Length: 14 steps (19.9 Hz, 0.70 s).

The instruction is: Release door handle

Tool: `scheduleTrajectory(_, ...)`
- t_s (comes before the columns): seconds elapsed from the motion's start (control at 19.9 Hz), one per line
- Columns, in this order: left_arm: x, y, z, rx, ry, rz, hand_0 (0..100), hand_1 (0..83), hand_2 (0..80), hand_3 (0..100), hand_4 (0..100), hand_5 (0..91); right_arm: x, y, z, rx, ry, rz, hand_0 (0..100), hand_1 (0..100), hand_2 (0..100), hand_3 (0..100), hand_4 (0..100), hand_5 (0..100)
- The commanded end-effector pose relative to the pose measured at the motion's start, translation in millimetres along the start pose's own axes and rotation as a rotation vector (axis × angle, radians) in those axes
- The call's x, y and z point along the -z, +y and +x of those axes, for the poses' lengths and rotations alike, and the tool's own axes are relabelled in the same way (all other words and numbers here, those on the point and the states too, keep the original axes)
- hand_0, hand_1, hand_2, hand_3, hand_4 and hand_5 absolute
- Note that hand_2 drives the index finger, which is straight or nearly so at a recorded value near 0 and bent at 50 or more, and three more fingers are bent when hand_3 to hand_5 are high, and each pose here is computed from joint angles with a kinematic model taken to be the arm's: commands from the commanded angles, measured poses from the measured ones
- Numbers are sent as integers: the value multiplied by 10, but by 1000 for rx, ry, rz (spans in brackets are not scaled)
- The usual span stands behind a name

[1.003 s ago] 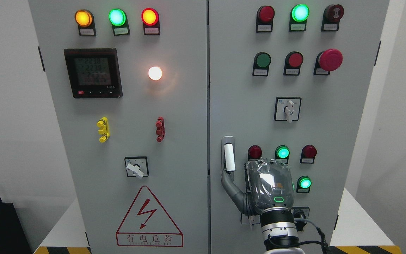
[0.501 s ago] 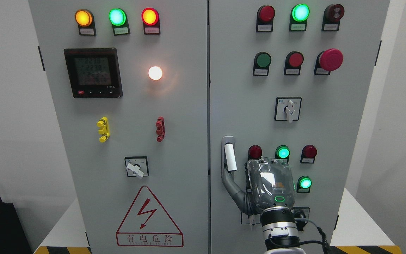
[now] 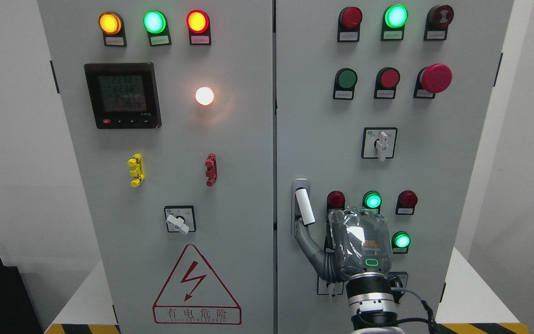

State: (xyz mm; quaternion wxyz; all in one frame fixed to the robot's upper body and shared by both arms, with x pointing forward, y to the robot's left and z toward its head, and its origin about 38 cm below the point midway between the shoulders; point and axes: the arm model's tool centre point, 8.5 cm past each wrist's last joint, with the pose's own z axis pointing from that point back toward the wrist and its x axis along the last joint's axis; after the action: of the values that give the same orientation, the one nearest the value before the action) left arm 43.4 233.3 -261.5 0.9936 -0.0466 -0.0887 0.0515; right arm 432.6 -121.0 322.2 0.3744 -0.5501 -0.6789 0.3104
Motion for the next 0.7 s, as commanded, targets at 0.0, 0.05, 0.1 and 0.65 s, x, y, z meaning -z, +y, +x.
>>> scheduleTrajectory(0.0,-9,6,-57,-13,16,3,120,389,0,0,0,0,5,-25,-55,-1,14,-8,426,74,1000,1000,1000,953)
scheduleTrajectory(0.05,-9,6,-55,-13,14,3,120,389,0,0,0,0,5,-25,-55,-1,14,-8,426,75,1000,1000,1000,954)
scheduleTrajectory(0.1,-9,6,-57,-13,16,3,120,389,0,0,0,0,5,-30,-55,-1,14,-9,425,78,1000,1000,1000,954)
scheduleTrajectory(0.65,-9,6,-57,-13,16,3,120,389,0,0,0,0,16,-66,-135,-4,32,-21,427,95,1000,1000,1000,959)
